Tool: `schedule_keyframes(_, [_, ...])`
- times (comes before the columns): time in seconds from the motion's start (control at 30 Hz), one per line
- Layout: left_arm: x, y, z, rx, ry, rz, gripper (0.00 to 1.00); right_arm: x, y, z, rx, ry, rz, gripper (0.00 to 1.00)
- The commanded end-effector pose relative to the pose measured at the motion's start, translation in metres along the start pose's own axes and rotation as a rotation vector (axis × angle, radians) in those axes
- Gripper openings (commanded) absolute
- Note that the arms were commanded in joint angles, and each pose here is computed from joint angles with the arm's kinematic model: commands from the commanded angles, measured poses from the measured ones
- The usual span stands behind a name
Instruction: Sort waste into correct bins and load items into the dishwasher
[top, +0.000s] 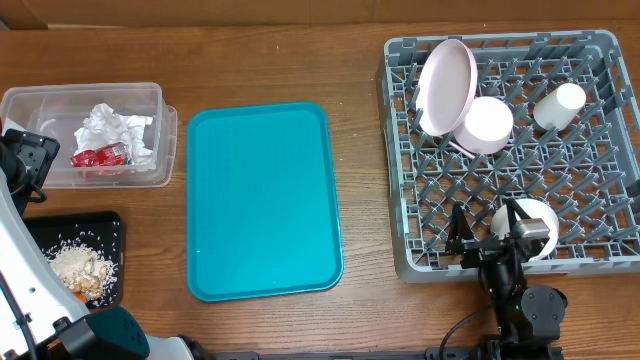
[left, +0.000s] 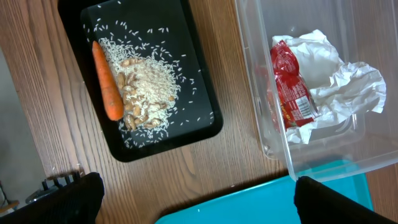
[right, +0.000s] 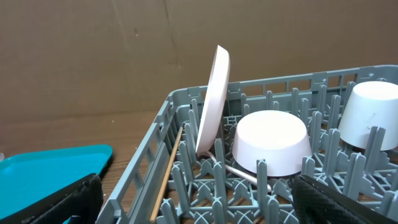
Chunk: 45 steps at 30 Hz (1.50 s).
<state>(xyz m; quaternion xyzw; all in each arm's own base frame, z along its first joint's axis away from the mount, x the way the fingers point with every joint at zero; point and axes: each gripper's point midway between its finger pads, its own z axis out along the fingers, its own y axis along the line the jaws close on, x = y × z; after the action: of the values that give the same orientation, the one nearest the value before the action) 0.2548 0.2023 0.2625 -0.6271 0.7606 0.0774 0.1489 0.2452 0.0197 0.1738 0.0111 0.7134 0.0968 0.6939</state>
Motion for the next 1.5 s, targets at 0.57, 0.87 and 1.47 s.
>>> schedule_keyframes(0.57, [0.007, 0.006, -0.012, 0.013, 0.002, 0.000, 1.00, 0.001, -0.003, 0.000, 0.014, -0.007, -0.001, 1.00])
schedule_keyframes(0.87, [0.054, -0.031, -0.034, 0.260, -0.089, 0.130, 1.00, 0.001, -0.003, 0.000, 0.014, -0.007, -0.001, 1.00])
schedule_keyframes(1.47, [0.205, -0.064, 0.012, 0.989, -0.454, 0.785, 1.00, 0.001, -0.003, 0.000, 0.014, -0.007, -0.001, 1.00])
